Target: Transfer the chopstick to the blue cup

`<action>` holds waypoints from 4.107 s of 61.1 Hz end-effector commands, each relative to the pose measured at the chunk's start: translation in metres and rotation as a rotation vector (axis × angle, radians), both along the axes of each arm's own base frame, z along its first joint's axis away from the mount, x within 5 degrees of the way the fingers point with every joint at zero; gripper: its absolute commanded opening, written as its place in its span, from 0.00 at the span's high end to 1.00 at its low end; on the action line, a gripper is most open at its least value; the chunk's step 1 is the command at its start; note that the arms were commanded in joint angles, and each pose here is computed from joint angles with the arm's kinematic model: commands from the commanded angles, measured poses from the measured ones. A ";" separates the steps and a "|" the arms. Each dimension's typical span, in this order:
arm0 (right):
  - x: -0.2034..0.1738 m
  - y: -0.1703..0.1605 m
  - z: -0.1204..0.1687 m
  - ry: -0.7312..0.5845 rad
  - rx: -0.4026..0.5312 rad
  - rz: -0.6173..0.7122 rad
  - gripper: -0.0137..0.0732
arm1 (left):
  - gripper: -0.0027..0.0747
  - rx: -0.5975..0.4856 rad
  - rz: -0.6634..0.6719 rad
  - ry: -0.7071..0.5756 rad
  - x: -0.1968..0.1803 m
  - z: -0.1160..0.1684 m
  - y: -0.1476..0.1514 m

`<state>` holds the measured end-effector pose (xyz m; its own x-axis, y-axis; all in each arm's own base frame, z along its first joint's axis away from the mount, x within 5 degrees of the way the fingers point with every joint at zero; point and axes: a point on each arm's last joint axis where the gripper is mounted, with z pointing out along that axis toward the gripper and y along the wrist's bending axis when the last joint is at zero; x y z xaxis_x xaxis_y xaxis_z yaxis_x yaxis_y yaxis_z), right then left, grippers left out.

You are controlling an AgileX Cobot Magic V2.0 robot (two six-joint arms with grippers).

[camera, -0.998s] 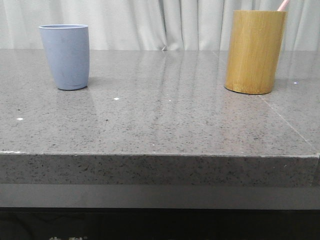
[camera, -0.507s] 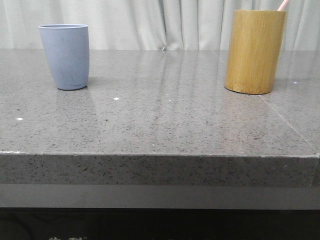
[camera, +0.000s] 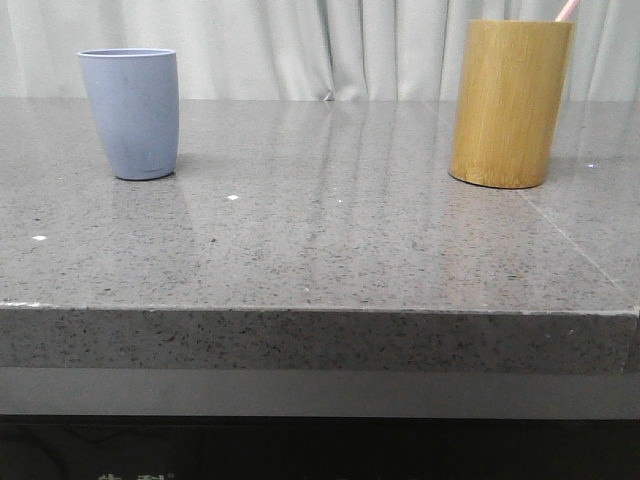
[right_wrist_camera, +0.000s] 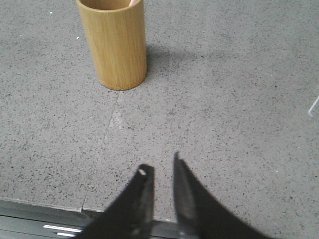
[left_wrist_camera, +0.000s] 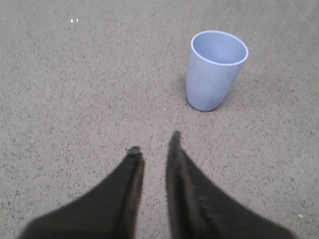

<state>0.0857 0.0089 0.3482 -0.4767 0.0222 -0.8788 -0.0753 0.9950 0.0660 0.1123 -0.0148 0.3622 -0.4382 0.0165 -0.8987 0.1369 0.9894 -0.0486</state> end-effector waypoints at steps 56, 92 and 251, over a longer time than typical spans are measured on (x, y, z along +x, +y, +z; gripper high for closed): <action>0.004 -0.002 0.015 -0.092 -0.020 -0.008 0.23 | 0.37 0.077 -0.222 0.171 0.166 0.046 -0.066; 0.004 -0.002 0.015 -0.092 -0.020 -0.008 0.23 | 0.37 0.208 -0.201 0.396 0.272 0.017 -0.087; 0.041 -0.004 0.033 -0.100 0.062 -0.075 0.23 | 0.57 0.148 -0.526 0.324 0.234 0.076 -0.206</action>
<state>0.1126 0.0068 0.3588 -0.4788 0.0757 -0.8747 -0.0286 0.9944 0.1017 0.3770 -0.2344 0.3800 -0.6606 0.4775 -0.5793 0.6023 0.7977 -0.0293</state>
